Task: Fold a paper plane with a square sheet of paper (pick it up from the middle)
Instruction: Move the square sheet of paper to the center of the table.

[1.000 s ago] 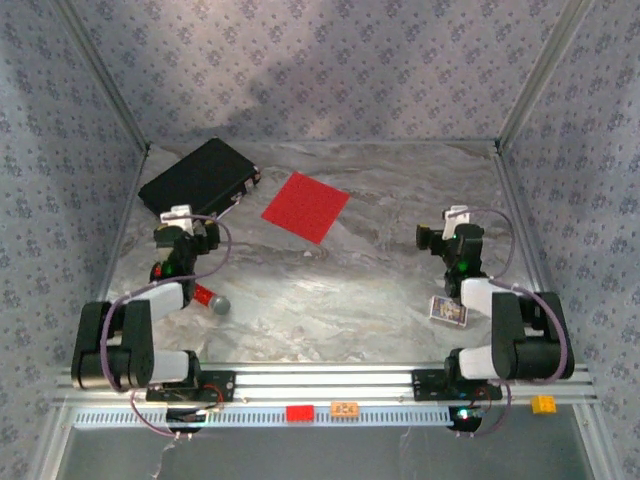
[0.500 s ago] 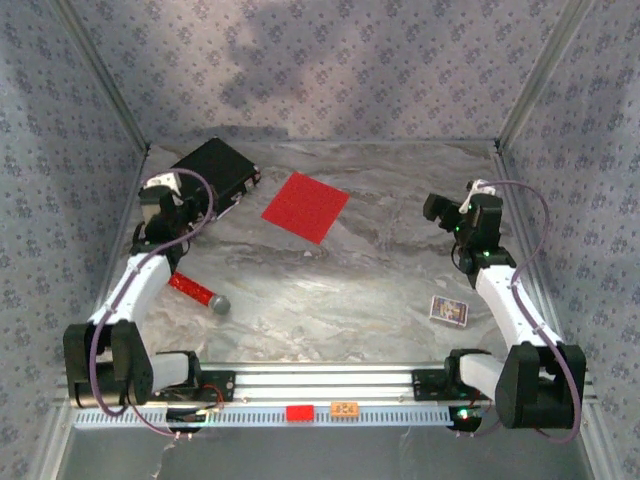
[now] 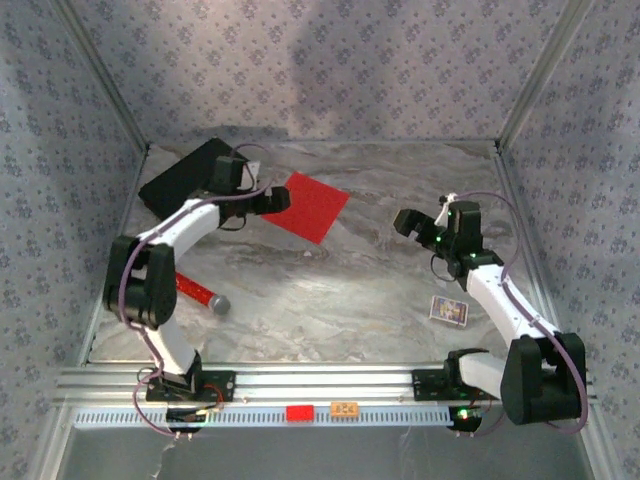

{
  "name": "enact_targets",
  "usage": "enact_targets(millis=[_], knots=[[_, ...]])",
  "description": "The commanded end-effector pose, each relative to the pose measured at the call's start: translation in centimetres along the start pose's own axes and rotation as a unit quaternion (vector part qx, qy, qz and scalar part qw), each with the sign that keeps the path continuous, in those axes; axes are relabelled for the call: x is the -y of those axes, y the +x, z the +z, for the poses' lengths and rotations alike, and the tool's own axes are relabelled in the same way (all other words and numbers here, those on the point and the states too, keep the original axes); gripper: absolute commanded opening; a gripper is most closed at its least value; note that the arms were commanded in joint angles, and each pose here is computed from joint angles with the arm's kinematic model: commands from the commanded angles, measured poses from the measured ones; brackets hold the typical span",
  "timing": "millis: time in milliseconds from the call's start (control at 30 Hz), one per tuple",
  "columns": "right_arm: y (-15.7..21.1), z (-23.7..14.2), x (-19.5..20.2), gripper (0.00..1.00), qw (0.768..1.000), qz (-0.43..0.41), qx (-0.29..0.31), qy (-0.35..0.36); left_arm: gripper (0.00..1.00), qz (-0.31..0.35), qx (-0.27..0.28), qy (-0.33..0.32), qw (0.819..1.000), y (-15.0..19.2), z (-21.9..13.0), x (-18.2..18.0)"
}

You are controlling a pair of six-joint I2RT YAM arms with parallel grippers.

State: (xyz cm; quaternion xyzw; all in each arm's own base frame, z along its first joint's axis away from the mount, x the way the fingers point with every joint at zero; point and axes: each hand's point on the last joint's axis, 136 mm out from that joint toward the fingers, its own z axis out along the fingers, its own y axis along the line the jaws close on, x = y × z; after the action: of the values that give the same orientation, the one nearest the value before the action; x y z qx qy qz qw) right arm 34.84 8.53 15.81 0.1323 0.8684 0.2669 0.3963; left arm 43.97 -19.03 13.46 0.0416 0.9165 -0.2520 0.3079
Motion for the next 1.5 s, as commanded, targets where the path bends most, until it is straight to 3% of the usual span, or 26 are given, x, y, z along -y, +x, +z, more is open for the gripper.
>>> enact_targets(millis=[0,300,633,867,1133,1267,1467], knots=[[1.5,0.5,-0.6,0.99,1.000,0.018,-0.022,-0.013,1.00,0.021,-0.058,0.016,0.998,1.0,1.9,2.0],[3.9,1.7,-1.2,0.99,0.998,0.040,-0.053,-0.017,1.00,0.016,-0.141,0.009,0.990,2.9,8.4,3.6],[5.9,2.0,-1.2,0.99,0.996,0.047,-0.072,-0.012,1.00,-0.020,-0.179,-0.009,0.984,5.7,11.2,2.6],[7.2,1.6,0.1,0.99,0.995,0.062,-0.075,0.012,1.00,-0.078,-0.193,-0.057,0.976,9.2,10.2,1.5],[7.8,0.6,1.2,0.99,0.995,0.074,-0.060,0.028,1.00,-0.154,-0.146,-0.086,0.974,14.8,7.4,3.8],[7.9,0.0,1.0,0.99,0.996,0.077,-0.048,0.015,1.00,-0.140,-0.123,-0.096,0.978,16.3,5.8,5.9],[7.9,-0.2,0.1,0.99,0.996,0.067,-0.055,-0.005,1.00,-0.061,-0.086,-0.090,0.990,13.6,4.2,8.4]])
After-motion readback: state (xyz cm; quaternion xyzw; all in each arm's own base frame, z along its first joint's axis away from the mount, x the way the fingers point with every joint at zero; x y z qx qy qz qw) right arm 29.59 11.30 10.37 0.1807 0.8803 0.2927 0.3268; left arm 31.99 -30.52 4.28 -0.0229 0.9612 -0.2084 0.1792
